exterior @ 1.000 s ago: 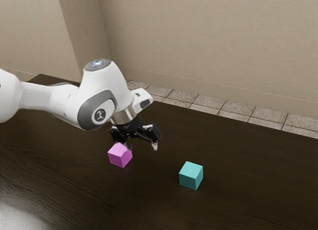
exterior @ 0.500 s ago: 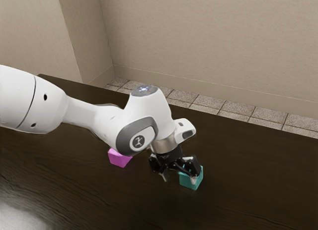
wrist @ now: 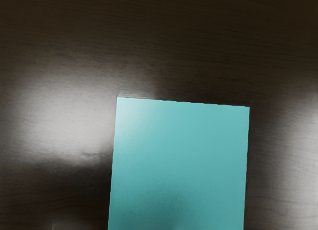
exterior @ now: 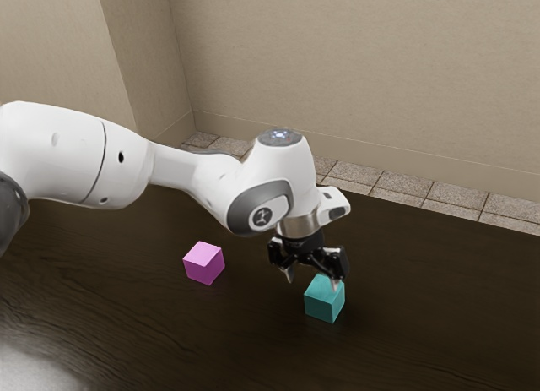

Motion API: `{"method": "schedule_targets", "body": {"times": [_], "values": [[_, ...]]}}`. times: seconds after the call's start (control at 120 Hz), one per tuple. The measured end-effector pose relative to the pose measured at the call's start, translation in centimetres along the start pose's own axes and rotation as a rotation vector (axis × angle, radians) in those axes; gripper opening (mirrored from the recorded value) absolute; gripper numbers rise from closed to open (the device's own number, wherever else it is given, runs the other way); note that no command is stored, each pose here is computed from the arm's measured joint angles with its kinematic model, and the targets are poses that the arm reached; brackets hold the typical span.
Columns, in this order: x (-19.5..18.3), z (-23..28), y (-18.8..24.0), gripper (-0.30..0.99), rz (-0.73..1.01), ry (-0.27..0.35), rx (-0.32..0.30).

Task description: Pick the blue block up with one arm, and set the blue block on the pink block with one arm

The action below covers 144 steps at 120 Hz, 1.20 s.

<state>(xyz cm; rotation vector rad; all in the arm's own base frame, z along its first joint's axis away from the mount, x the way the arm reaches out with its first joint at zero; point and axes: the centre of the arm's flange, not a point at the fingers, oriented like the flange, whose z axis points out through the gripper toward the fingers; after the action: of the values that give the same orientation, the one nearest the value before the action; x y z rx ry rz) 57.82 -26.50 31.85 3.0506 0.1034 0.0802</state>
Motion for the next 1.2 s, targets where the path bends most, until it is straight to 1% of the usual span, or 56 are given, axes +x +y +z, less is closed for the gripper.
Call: {"method": "schedule_targets", "body": {"times": [0.133, 0.267, 0.367, 0.617, 0.95, 1.2], "values": [[1.3, 1.1, 0.5, 0.69, -0.001, -0.002, -0.014], [2.0, 2.5, 0.9, 0.69, 0.008, -0.013, -0.016], [2.3, 2.6, 1.4, 0.69, 0.019, -0.009, -0.02], [2.3, 3.1, 1.2, 0.69, 0.024, -0.036, -0.004], [2.1, 5.1, 0.4, 0.69, 0.01, -0.075, 0.018], [2.0, 5.9, 0.8, 0.69, 0.012, -0.081, 0.019]]}}
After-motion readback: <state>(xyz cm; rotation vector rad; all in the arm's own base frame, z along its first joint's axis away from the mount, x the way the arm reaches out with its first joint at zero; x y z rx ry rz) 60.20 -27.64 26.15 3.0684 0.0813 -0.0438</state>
